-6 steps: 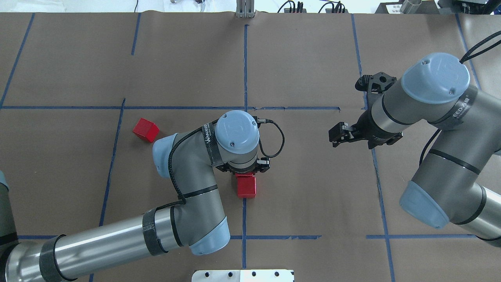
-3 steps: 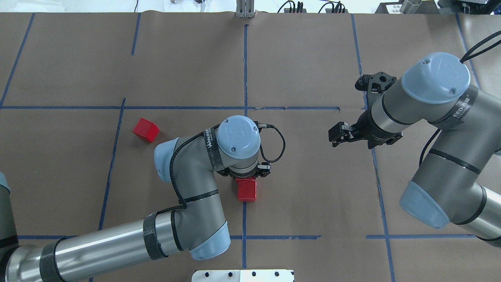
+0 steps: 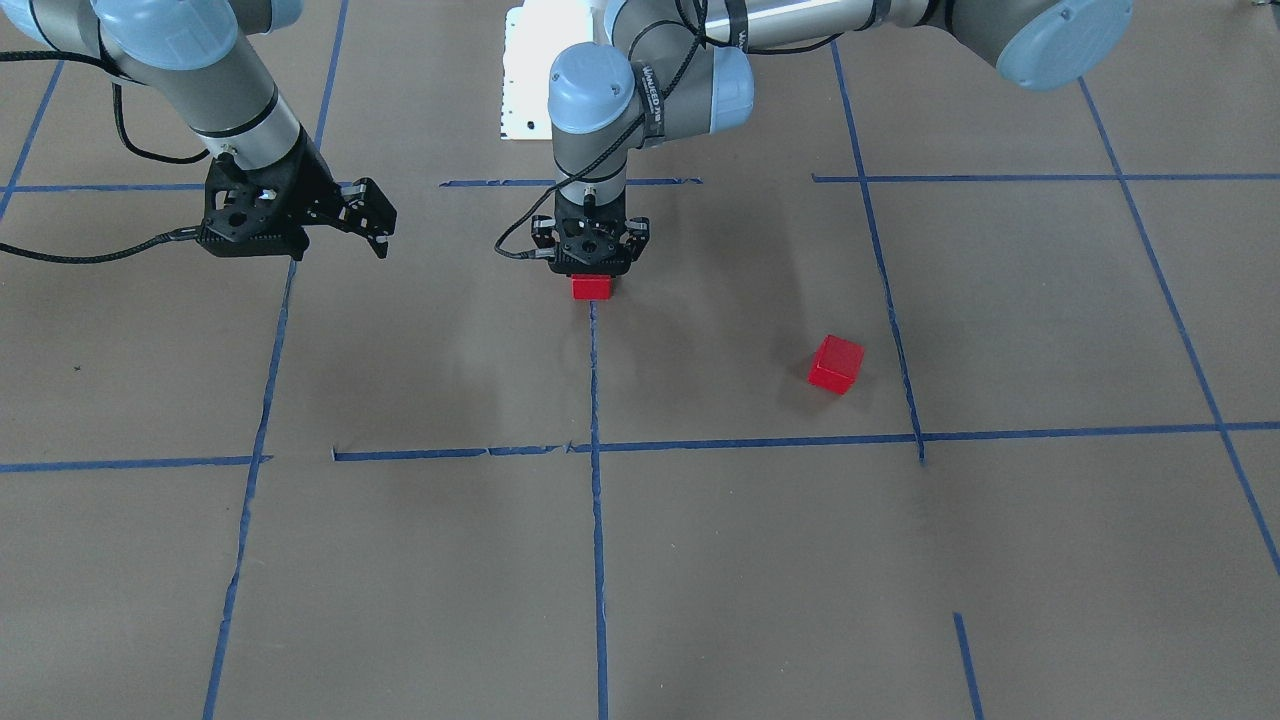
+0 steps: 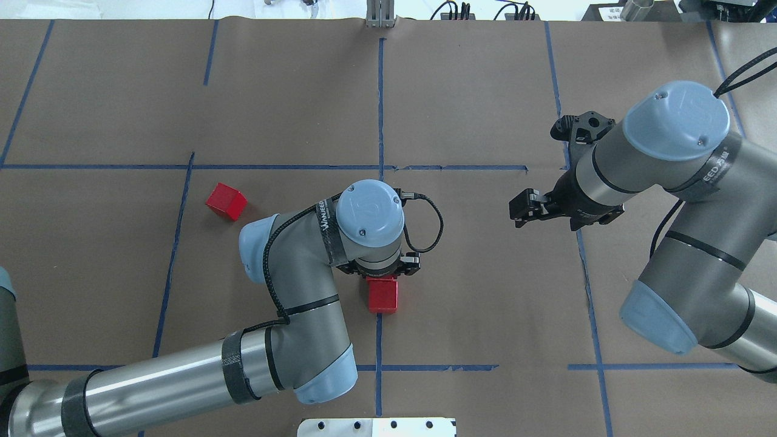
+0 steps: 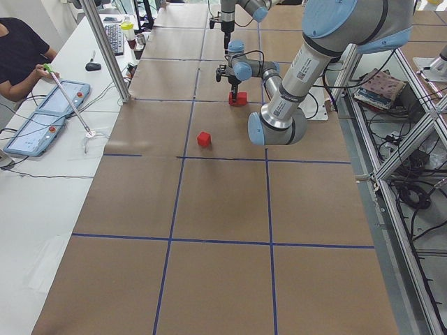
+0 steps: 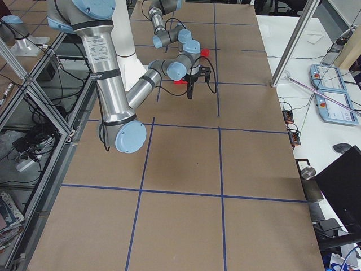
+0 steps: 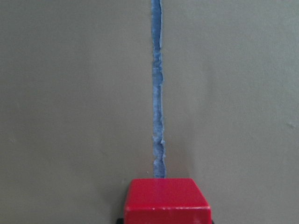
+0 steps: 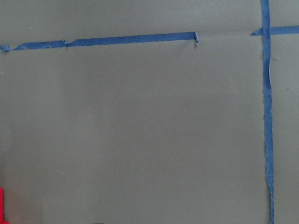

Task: Form red blocks into L shape at center
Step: 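Set the cube beside the placed cube, farther from the robot, and release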

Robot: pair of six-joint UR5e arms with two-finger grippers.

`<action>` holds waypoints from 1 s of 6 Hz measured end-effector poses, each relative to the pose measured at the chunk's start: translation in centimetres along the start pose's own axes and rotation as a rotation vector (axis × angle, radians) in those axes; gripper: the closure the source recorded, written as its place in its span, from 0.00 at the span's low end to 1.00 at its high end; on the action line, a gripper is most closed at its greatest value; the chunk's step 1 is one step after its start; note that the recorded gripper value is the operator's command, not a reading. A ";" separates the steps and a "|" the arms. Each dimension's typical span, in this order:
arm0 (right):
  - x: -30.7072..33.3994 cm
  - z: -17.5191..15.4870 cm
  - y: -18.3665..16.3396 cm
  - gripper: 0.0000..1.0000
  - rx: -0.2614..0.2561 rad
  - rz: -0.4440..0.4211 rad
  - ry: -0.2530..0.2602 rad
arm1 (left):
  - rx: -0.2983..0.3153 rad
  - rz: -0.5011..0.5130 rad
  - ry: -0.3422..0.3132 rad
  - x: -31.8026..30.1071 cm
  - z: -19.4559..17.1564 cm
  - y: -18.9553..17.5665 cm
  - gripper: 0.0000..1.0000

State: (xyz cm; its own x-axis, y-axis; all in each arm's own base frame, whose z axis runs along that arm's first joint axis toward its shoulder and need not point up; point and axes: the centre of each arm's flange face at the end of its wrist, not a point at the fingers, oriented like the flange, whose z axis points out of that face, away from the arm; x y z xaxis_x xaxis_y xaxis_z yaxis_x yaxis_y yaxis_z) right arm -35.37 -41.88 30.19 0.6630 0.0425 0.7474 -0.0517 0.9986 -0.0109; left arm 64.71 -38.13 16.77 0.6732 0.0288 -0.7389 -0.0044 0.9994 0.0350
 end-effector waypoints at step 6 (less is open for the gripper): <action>0.0 0.0 0.0 0.00 -0.001 0.000 -0.001 | 0.001 0.008 0.008 -0.2 0.2 0.2 0.18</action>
State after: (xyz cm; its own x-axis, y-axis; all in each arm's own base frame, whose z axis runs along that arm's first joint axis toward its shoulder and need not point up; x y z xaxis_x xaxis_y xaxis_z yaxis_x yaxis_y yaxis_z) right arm -35.36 -41.86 30.17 0.6624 0.0424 0.7480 -0.0510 0.9986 -0.0114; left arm 64.73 -37.95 17.01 0.6674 0.0365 -0.7438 -0.0090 0.9991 0.0409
